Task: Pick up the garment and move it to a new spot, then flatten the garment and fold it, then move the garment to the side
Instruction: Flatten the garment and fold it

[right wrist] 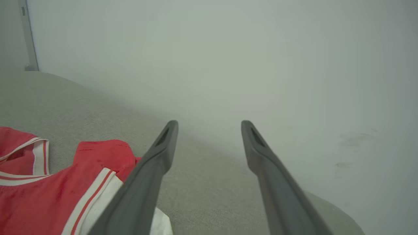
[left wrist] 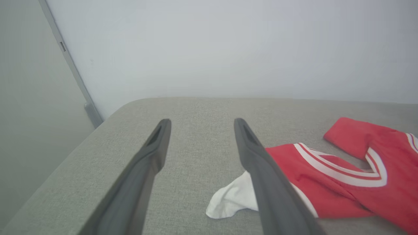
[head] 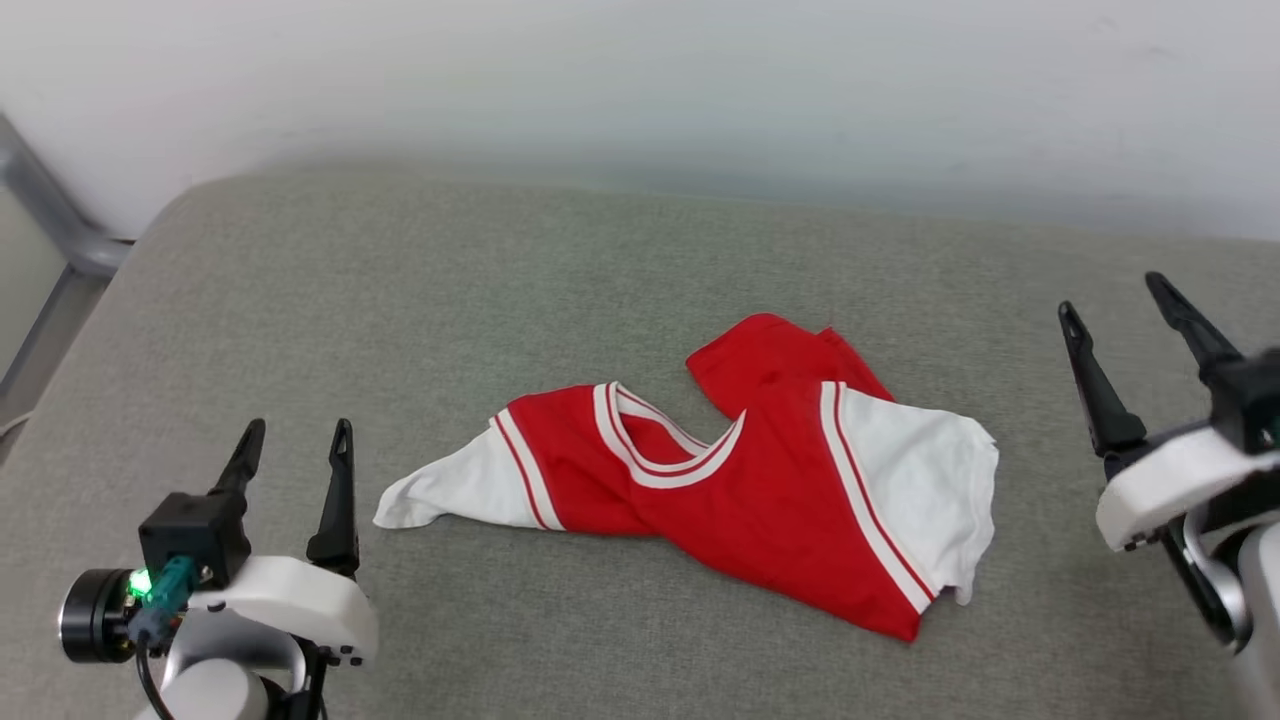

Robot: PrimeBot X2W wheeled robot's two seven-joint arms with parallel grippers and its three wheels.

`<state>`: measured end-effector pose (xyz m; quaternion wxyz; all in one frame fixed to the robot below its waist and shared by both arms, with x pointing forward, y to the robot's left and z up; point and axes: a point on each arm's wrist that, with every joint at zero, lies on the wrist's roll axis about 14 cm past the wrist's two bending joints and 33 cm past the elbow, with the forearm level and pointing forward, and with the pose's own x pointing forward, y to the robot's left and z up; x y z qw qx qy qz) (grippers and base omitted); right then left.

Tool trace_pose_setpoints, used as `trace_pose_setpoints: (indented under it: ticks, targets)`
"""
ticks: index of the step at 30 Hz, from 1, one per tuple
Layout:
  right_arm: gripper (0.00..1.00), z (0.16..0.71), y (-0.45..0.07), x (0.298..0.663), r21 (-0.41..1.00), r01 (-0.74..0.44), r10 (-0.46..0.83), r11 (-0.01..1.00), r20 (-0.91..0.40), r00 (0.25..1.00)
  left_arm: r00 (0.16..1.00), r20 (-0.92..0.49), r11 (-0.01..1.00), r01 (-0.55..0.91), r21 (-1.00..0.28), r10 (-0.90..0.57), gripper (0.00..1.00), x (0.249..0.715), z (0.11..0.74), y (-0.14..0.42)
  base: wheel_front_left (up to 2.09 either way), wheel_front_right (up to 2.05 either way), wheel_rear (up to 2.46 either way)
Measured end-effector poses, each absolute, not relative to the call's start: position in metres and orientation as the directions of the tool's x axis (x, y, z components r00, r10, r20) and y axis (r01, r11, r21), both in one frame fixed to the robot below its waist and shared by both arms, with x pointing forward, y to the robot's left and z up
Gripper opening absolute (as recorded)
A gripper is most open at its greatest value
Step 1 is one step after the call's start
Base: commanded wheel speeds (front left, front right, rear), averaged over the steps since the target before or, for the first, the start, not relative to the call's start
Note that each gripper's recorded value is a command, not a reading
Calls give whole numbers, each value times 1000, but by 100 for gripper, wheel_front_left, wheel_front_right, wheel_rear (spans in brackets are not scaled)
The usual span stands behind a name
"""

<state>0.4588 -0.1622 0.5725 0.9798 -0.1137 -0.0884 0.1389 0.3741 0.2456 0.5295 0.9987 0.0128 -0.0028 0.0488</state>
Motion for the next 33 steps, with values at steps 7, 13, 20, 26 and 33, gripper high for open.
trace_pose_setpoints:
  ticks: [7, 13, 20, 26, 33]
  targets:
    - [100, 509, -150, 477, -267, -444, 364, 855, -301, 881, 981, 70, 983, -184, 25, 182, 100, 361, 532, 252, 0, 0, 0]
    - [100, 461, -155, 475, -227, -551, 335, 803, -593, 732, 974, 67, 976, -217, 13, 216, 100, 359, 522, 253, 0, 0, 0]
    - [100, 420, -148, 479, -159, -633, 306, 757, -770, 560, 969, 42, 969, -245, 12, 245, 100, 364, 507, 257, 0, 0, 0]
    - [100, 378, -145, 479, -113, -671, 273, 733, -855, 441, 965, 19, 965, -260, 18, 260, 100, 371, 495, 259, 0, 0, 0]
    - [100, 352, -143, 478, -81, -699, 260, 710, -893, 368, 959, -2, 959, -282, 30, 282, 100, 374, 485, 266, 0, 0, 0]
